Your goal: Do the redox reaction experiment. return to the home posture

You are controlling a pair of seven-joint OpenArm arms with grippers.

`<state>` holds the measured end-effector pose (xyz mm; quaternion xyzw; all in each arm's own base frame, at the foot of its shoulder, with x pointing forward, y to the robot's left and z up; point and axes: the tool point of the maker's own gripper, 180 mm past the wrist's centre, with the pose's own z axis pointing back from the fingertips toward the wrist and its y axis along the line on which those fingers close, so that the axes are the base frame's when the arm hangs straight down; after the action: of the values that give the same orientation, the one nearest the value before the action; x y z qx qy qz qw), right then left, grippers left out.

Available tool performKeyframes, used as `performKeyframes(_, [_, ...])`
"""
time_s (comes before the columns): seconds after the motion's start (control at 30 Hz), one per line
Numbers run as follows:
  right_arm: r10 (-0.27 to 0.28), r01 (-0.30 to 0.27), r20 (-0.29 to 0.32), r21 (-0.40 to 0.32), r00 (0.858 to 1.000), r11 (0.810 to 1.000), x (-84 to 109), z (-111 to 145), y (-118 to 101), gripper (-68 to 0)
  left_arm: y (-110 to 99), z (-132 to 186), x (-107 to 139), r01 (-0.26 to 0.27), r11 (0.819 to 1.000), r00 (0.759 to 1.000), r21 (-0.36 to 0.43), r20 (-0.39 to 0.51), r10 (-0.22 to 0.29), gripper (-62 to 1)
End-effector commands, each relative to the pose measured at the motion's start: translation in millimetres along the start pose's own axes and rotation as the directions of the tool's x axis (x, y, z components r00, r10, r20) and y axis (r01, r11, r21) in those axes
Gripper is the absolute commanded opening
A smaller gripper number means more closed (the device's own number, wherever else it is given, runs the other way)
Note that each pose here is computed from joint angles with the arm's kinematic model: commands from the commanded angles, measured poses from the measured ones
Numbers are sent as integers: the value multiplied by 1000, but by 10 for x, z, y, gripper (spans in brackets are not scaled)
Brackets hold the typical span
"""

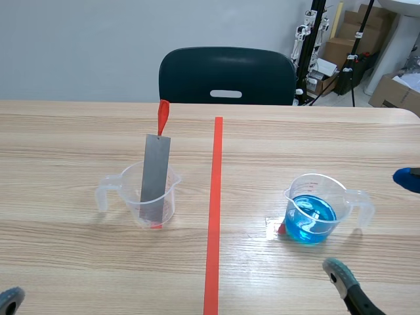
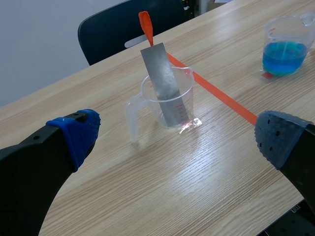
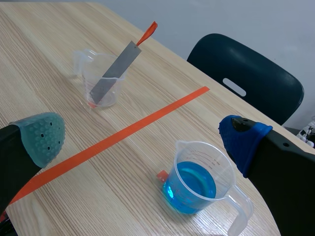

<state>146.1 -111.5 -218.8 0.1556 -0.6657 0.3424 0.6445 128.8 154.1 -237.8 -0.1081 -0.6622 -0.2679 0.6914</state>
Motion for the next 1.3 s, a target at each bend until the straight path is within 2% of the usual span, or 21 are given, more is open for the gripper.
performKeyframes(0.0, [1,-1,41,1,999,1000,108,-25,-12,4,18,-14,89,0,1000,999,6,34,-1,14])
performKeyframes(0.57, [1,-1,41,1,999,1000,107,-25,-12,4,21,-18,93,2,1000,999,7,37,-2,14])
performKeyframes(1.27, [1,-1,41,1,999,1000,107,-25,-13,4,16,-62,185,31,999,998,-16,56,-30,14])
